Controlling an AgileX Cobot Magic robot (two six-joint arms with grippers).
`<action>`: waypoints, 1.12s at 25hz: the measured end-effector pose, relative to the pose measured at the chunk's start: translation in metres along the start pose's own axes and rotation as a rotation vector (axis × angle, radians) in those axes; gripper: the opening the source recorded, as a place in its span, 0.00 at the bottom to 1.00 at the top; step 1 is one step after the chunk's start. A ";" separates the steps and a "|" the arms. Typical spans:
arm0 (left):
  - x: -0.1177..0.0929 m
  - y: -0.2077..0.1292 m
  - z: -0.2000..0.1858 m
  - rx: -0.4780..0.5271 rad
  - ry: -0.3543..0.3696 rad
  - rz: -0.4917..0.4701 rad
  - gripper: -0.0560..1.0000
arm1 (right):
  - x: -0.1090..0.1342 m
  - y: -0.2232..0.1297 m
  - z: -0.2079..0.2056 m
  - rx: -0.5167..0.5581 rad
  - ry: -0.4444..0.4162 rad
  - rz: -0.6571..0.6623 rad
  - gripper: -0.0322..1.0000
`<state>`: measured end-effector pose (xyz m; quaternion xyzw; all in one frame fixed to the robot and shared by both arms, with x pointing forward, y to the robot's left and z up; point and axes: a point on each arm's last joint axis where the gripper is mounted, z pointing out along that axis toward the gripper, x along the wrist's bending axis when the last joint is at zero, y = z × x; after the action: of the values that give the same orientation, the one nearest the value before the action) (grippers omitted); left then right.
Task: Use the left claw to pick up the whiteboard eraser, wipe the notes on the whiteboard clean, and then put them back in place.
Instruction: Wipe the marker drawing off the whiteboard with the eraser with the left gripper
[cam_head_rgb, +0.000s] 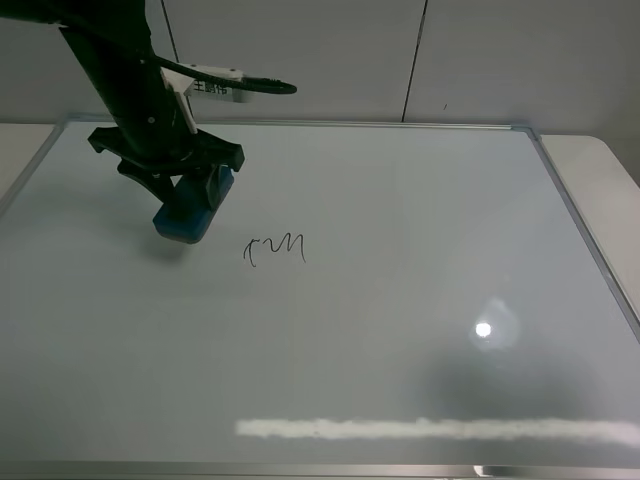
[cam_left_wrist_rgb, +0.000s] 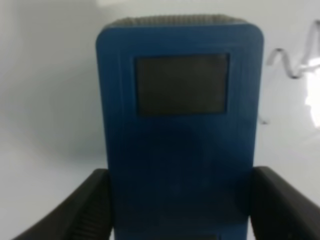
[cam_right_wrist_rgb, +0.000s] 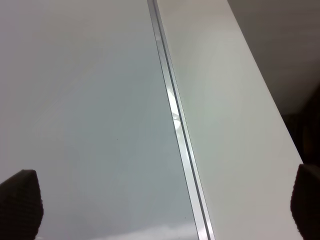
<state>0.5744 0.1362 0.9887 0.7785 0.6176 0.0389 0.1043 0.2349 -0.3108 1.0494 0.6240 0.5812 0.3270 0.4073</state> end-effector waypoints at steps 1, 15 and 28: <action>-0.007 0.003 0.002 0.009 -0.003 0.016 0.58 | 0.000 0.000 0.000 0.000 0.000 0.000 0.99; -0.051 0.022 0.057 0.101 0.013 0.210 0.58 | 0.000 0.000 0.000 0.000 0.000 0.000 0.99; -0.045 0.026 0.094 0.102 0.025 0.331 0.58 | 0.000 0.000 0.000 0.000 0.000 0.000 0.99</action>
<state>0.6069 0.0761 0.9056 0.8734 0.4834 0.0339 0.0491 0.2349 -0.3108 1.0494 0.6240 0.5812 0.3270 0.4073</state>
